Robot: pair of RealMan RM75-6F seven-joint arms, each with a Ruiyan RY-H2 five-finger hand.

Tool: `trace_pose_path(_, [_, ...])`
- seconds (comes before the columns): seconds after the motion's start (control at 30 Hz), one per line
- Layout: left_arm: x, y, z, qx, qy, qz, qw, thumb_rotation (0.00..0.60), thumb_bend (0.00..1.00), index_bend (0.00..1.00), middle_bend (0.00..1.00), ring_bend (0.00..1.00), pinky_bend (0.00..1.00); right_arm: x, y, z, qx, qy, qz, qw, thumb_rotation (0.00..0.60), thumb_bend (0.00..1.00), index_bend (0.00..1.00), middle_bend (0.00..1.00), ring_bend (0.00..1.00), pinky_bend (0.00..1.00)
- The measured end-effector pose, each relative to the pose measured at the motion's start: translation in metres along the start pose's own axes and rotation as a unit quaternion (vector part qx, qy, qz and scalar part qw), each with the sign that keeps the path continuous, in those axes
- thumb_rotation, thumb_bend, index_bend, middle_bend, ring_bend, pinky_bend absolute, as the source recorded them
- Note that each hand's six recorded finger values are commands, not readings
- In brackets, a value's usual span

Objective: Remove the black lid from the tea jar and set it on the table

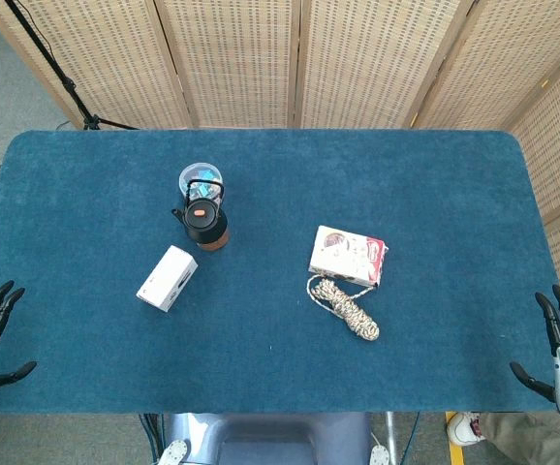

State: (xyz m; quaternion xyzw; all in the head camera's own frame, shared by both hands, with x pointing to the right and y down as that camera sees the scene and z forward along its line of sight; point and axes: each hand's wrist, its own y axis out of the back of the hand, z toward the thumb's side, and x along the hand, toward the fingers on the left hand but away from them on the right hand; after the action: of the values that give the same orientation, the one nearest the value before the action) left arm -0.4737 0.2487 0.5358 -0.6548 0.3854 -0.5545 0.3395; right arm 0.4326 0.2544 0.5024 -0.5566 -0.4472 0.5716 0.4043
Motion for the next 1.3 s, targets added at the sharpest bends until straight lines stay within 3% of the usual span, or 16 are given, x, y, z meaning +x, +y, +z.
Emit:
trace_pose_path(0.23, [0.001,0.000,0.000,-0.003,0.000,-0.001,1.0000,0.600,0.05,0.00,0.00,0.00,0.00,0.001,-0.001,0.001,-0.002,0.002,0.004,1.0000,0.600,0.00,0.00,0.00,0.00,0.00])
trace_pose_path(0.43, [0.019,0.006,0.011,-0.018,-0.014,0.004,0.9997,0.600,0.05,0.01,0.00,0.00,0.00,0.001,0.000,0.002,-0.004,0.004,0.003,1.0000,0.600,0.00,0.00,0.00,0.00,0.00])
trace_pose_path(0.57, [0.049,0.018,0.029,-0.023,-0.033,0.010,0.9991,0.600,0.09,0.09,0.00,0.00,0.00,0.001,0.000,0.004,-0.004,0.005,0.006,1.0000,0.600,0.00,0.00,0.00,0.00,0.00])
trace_pose_path(0.83, [0.123,0.043,0.069,-0.036,-0.060,0.015,0.9975,0.600,0.28,0.38,0.00,0.00,0.00,-0.002,-0.005,0.001,-0.002,-0.002,0.014,0.9999,0.600,0.00,0.00,0.00,0.00,0.00])
trace_pose_path(1.07, [0.185,0.062,0.110,-0.027,-0.067,0.034,0.9968,0.600,0.34,0.43,0.00,0.00,0.00,-0.012,-0.014,-0.005,0.003,-0.018,0.031,0.9994,0.600,0.00,0.00,0.00,0.00,0.00])
trace_pose_path(1.3, [0.239,0.059,0.147,-0.014,-0.049,0.027,0.9983,0.600,0.35,0.45,0.00,0.00,0.00,-0.020,-0.021,-0.010,0.008,-0.030,0.042,0.9986,0.600,0.00,0.00,0.00,0.00,0.00])
